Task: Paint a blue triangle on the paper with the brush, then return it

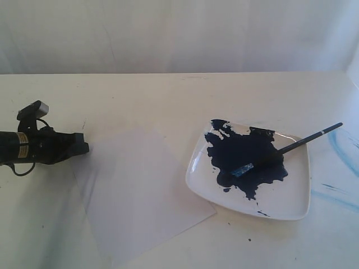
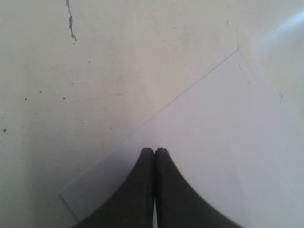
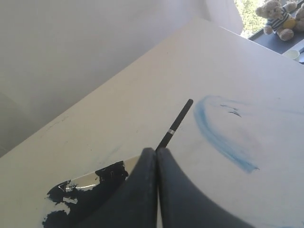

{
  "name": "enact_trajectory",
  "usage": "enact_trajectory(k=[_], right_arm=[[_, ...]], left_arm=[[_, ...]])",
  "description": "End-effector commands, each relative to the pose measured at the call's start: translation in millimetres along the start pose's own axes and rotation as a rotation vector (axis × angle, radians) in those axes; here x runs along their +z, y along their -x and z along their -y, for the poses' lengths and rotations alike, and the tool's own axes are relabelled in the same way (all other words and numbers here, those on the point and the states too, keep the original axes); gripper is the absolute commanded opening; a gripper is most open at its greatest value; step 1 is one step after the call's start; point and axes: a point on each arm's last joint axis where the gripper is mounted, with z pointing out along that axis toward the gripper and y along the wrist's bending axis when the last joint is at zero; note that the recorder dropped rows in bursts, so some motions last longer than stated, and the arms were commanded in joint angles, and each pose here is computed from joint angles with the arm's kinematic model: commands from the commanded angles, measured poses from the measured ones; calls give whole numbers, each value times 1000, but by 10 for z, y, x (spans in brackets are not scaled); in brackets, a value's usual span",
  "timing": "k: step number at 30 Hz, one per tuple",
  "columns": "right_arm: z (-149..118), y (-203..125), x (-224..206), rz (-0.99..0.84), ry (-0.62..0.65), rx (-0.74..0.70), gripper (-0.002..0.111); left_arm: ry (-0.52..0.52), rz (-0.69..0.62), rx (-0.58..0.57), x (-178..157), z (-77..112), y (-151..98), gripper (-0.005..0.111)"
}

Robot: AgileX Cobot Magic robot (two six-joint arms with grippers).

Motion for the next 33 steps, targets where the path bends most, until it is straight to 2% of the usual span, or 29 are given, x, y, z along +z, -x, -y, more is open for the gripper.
enact_trajectory(k=[1,13,15,17,20,23,25,26,33], right_arm=[[5,8,9,0,-6,-1,0],[6,8,9,-1,-6,1,0],[5,8,9,-1,-6,-1,3],[4,12,9,4,-4,-1,12],[-1,21,9,13,1,-39,36],[-4,27,9,20,4,-66,79],[-7,35,8,29,7,-66,101],[-7,35,8,29,7,-66,105],[5,22,32,21,-2,-50,105]], left_arm=[[46,-29,14,5,-39,-43,0],[46,-29,14,5,-39,-43,0],[46,-29,14,5,-39,-43,0],[46,-29,14,5,-39,-43,0],[46,-29,14,5,-39,-43,0],[46,-29,14,5,-39,-43,0],[46,-29,14,5,-39,-43,0],[46,-29,14,5,-39,-43,0],[46,-29,14,5,-39,-43,0]])
